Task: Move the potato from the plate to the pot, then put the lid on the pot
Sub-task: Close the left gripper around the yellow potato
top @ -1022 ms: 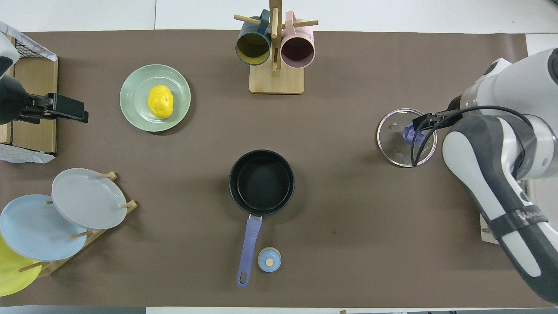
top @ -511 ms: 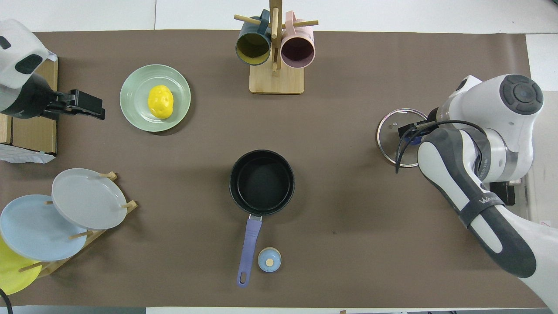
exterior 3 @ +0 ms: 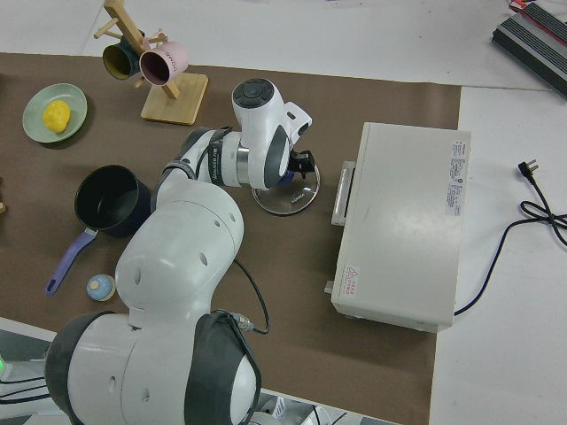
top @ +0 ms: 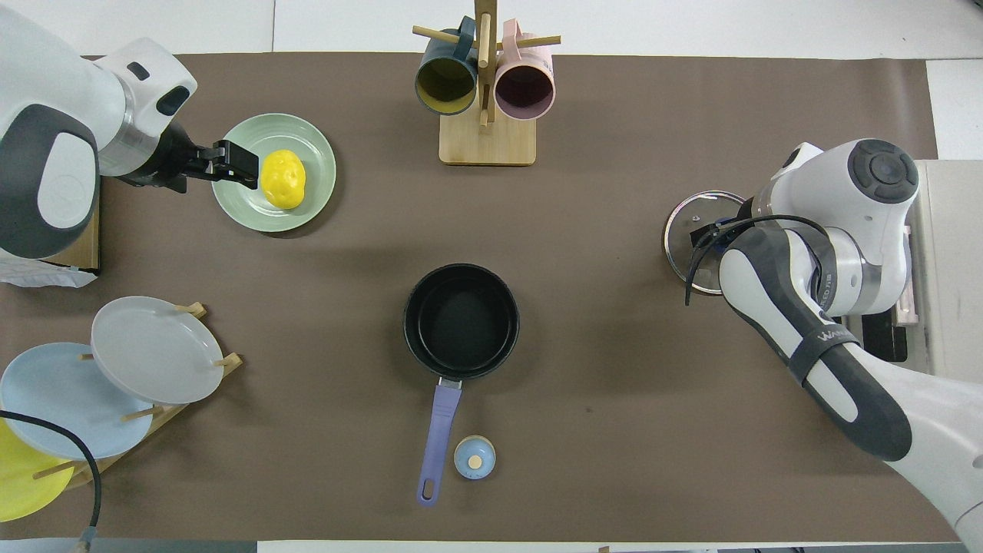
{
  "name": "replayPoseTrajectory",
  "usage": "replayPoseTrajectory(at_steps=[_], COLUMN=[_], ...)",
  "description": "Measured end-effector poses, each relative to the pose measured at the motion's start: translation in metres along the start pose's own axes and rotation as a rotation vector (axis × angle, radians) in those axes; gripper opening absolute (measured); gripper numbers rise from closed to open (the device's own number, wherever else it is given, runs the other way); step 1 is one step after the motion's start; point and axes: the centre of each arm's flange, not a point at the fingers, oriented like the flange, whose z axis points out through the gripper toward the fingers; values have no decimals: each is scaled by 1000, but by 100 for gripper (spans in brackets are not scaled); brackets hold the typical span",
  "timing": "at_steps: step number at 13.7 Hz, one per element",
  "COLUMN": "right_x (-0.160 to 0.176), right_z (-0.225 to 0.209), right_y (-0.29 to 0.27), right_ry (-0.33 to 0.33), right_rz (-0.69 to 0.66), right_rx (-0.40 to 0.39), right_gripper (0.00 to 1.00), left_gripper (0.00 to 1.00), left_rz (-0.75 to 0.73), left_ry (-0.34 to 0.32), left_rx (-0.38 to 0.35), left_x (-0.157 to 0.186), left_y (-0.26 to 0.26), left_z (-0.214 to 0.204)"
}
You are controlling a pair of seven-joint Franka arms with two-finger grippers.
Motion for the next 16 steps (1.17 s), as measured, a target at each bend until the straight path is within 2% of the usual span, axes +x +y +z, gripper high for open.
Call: replayPoseTrajectory(at_steps=[4,6,7,8,9,10,12,13,14,15,16], right_x=[1,2,2,2,2,2,2,2,2,2,3], right_z=[-3,-4,-5,-5,-6,-6,-6,-6,-6,-8,-10], right_y=[-5,-6,-6,-6,-6,-6,-5,-5,-6,-6,-6], right_ry=[-1,2,3,4,3,2,0,-3,-10,-17,-22], right_rz=[-43,-69,-80,-87,-89,-90,-90,-90,-90,-90,-90], right_rx=[0,0,0,-1,-1,0,0,1,2,4,6], right_gripper=[100,96,88,88,81,81,67,67,61,49,44], left_gripper=[100,100,100,100,100,100,100,100,100,100,100], left_rz=[-3,-3,-4,-4,-4,-4,0,4,7,11,16], left_ry=[16,27,31,36,38,42,48,52,56,57,55], left_rx=[0,8,9,8,7,6,4,3,2,0,2], left_x=[15,19,22,24,25,26,29,31,32,34,36], left_y=[-2,-5,-6,-6,-6,-5,-3,0,2,5,8], left_z=[28,37,41,44,48,50,57,61,66,73,81])
